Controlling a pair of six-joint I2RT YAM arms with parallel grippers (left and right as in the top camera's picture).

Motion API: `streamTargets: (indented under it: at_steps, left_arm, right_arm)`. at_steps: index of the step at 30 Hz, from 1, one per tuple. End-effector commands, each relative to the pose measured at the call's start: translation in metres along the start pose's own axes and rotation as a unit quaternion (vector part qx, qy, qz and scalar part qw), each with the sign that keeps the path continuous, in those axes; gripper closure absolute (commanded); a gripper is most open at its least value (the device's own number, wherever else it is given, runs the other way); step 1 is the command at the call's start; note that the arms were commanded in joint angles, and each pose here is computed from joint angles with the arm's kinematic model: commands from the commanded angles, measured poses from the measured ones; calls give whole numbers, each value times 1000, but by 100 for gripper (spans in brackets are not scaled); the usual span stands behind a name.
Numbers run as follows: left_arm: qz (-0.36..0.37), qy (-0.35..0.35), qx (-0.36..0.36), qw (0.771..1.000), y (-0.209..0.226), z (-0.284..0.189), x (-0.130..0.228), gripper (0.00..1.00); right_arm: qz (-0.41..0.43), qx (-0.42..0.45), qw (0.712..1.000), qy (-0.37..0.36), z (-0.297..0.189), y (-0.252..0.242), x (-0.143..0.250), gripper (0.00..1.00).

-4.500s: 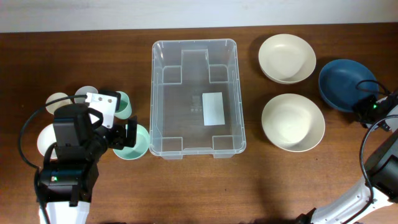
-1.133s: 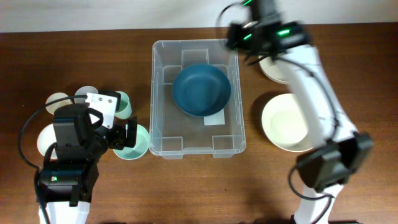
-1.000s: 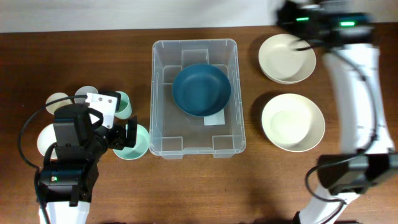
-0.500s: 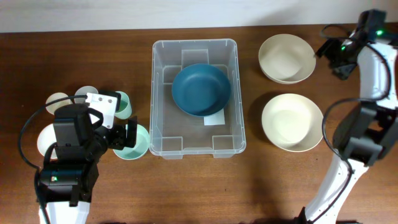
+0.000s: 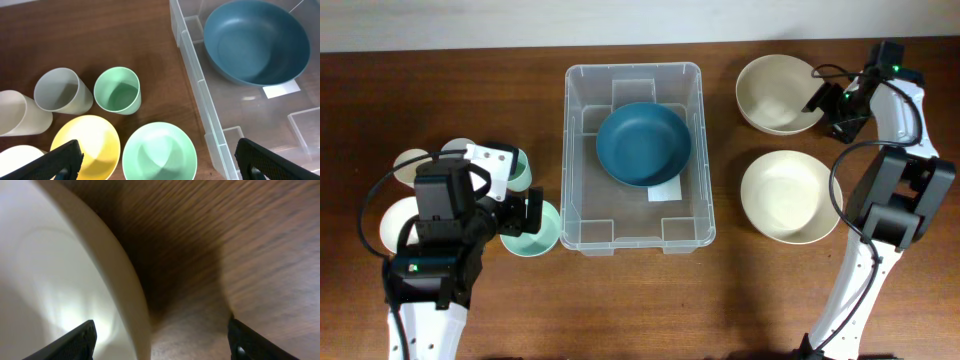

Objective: Pack container
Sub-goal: 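Grasp the rim of the back cream bowl with the right gripper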

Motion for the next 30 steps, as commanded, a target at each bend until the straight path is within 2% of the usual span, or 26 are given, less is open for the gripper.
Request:
streamTargets:
  at_steps: [1,8,10,13,20,27,28,30]
  left_arm:
    - [-4,-9,5,1000,0,-2,-7,0]
    - [-3,-9,4,1000,0,-2,-7,0]
    - [-3,-9,4,1000,0,-2,-7,0]
    - [-3,-9,4,1000,0,-2,-7,0]
    - [-3,-9,4,1000,0,-2,-7,0]
    - [-3,-10,4,1000,0,-2,-7,0]
    - [-3,-9,4,1000,0,-2,-7,0]
    - [-3,-9,4,1000,0,-2,-7,0]
  right_arm:
    - [-24,-11,1000,5,12,15,7,24]
    - [-34,-15,999,3,15,27,11,44]
    - [-33,-14,999,3,15,26,11,52]
    - [-31,-14,999,4,15,25,10,58]
    - [-31,-13,999,4,15,25,10,78]
    - [-31,-13,999,4,15,25,10,91]
    - [-31,-13,999,4,15,25,10,95]
    - [-31,-13,999,4,15,25,10,96]
Point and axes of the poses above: each gripper's point midway between its finger pads, its own z axis out along the fingers, its own y axis along the line the jaws close on, x = y × z, the point moved 8 cm from there along -z, back along the fingers, and after that the axes turned 2 degrees about z, right-handed, at the moved point
